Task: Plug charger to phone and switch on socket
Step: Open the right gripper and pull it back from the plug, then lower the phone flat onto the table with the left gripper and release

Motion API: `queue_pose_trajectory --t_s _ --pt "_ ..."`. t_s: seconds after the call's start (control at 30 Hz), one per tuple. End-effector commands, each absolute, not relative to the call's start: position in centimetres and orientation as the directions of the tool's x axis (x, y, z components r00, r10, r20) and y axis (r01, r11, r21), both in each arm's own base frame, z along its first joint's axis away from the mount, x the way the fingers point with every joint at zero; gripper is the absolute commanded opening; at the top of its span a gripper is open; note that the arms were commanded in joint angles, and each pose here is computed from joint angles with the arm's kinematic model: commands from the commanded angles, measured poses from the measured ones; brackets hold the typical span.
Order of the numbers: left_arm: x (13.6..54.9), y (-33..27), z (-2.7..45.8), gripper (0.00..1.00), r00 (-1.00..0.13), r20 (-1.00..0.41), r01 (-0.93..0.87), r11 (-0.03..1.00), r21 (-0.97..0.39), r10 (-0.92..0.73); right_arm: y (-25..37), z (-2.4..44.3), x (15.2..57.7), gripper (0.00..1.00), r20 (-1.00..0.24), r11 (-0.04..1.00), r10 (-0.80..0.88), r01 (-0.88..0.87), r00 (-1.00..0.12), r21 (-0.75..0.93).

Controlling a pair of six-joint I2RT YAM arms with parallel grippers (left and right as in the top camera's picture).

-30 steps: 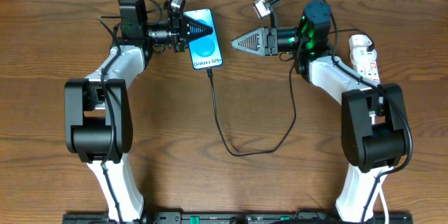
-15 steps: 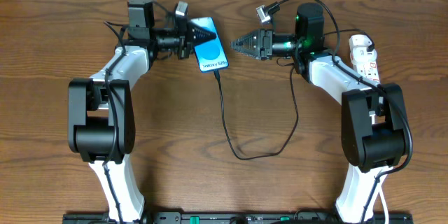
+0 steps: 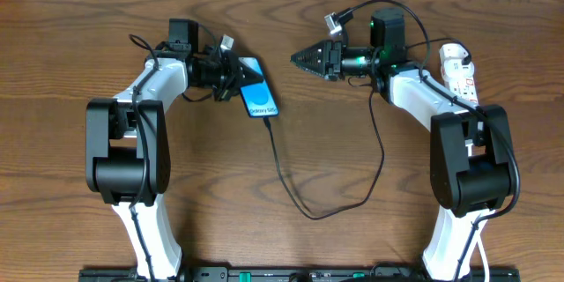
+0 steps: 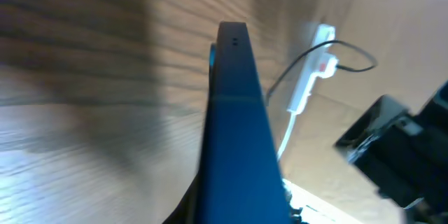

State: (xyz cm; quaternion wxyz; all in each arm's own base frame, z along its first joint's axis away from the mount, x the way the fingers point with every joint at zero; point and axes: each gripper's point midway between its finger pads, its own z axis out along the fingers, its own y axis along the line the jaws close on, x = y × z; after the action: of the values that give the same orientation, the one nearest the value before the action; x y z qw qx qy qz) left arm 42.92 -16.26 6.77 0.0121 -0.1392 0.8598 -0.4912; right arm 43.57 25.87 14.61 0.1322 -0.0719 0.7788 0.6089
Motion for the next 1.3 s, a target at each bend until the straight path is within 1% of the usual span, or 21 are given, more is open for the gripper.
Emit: queue_pose_trajectory --t_s 0.0,0.07,0.2,0.3,0.37,0.4,0.47,0.83,1.03,1.27 --pt "42.9 -15.8 6.5 0.07 -0.981 -0.002 -0.105 0.546 -0.831 -0.192 25.4 14.8 45.0 0.67 -0.39 0.308 0.051 -0.356 -0.92 0.882" --pt "42.6 -15.6 6.1 0.07 -0.983 -0.003 -0.104 0.567 -0.817 -0.185 25.1 14.4 45.2 0.67 -0.392 0.356 0.044 -0.352 -0.919 0.866" --pt "42.1 -15.6 5.9 0.07 -0.988 -0.023 -0.069 0.578 -0.813 -0.15 24.3 13.6 45.6 0.67 -0.405 0.499 -0.001 -0.351 -0.915 0.792" --pt "42.2 -15.6 5.8 0.07 -0.989 -0.034 -0.058 0.582 -0.811 -0.145 23.7 13.4 45.8 0.67 -0.421 0.616 -0.056 -0.363 -0.905 0.699" --pt "42.3 -15.1 5.3 0.08 -0.987 -0.04 -0.064 0.611 -0.789 -0.155 23.3 13.4 45.9 0.67 -0.424 0.681 -0.083 -0.362 -0.902 0.636" --pt "42.4 -14.8 4.9 0.07 -0.986 -0.041 -0.072 0.633 -0.771 -0.163 23.2 13.4 46.0 0.68 -0.426 0.713 -0.093 -0.359 -0.9 0.602" --pt "42.3 -14.6 4.6 0.07 -0.985 -0.038 -0.08 0.645 -0.76 -0.167 23.1 13.4 46.1 0.68 -0.427 0.75 -0.104 -0.353 -0.898 0.56" --pt "42.3 -14.2 4.0 0.07 -0.983 -0.031 -0.098 0.668 -0.737 -0.179 24.8 12.5 44.9 0.73 -0.417 0.796 -0.162 -0.368 -0.895 0.481" --pt "42.0 -14.1 3.4 0.07 -0.983 -0.019 -0.11 0.674 -0.73 -0.18 24.6 11.7 44.3 0.76 -0.395 0.831 -0.179 -0.353 -0.901 0.43" --pt "41.7 -14.0 1.8 0.08 -0.983 0.021 -0.141 0.677 -0.722 -0.183 24.4 11.4 44.0 0.76 -0.378 0.835 -0.181 -0.345 -0.908 0.428"
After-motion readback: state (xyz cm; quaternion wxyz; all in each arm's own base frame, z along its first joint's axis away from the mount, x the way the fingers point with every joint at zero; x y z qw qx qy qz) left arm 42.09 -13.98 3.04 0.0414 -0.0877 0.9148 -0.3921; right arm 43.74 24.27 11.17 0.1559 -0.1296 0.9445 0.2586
